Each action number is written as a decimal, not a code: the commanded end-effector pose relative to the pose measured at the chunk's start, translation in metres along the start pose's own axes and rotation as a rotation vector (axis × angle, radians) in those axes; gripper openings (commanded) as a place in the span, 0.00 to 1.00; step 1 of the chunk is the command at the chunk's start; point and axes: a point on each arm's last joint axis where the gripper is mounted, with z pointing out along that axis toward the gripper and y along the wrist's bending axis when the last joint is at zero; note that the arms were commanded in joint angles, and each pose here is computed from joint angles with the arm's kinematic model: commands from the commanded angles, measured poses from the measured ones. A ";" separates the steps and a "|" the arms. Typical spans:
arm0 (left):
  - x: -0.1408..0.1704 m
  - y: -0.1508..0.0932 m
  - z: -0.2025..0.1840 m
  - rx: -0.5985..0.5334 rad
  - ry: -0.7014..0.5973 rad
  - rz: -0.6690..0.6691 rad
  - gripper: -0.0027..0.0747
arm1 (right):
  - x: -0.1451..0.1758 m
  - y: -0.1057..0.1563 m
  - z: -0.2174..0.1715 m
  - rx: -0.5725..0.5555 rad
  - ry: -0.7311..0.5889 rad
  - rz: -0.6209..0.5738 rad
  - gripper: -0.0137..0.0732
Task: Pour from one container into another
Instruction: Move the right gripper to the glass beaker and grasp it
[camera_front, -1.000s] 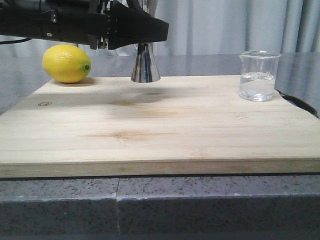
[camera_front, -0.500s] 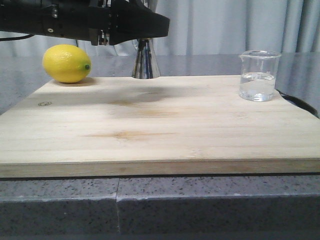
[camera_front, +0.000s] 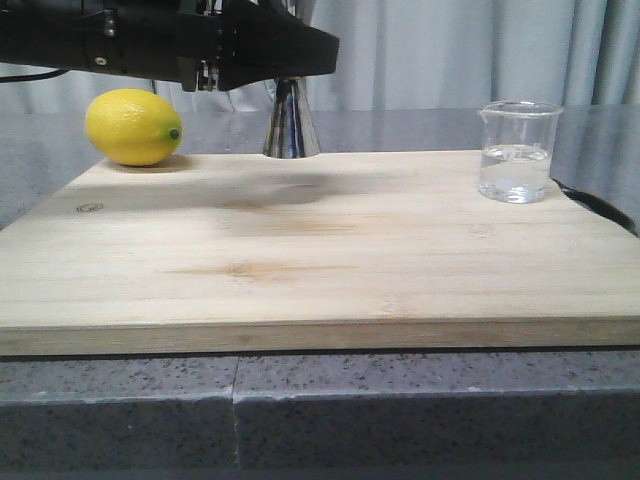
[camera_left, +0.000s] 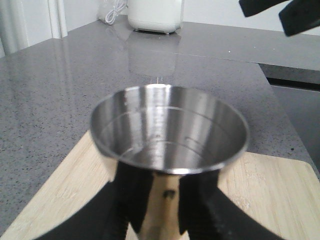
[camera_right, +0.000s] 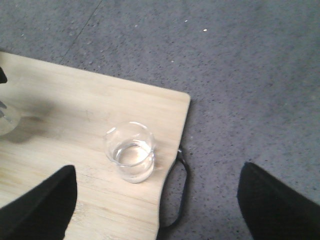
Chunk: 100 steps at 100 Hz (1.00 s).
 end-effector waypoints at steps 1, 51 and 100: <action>-0.035 -0.010 -0.002 0.047 -0.149 0.030 0.30 | -0.018 0.003 0.004 -0.014 -0.100 -0.012 0.81; -0.035 -0.010 -0.002 0.047 -0.149 0.030 0.30 | 0.041 0.019 0.054 -0.078 -0.450 0.068 0.81; -0.035 -0.010 -0.002 0.047 -0.149 0.030 0.30 | 0.087 0.027 0.098 -0.094 -0.520 0.018 0.81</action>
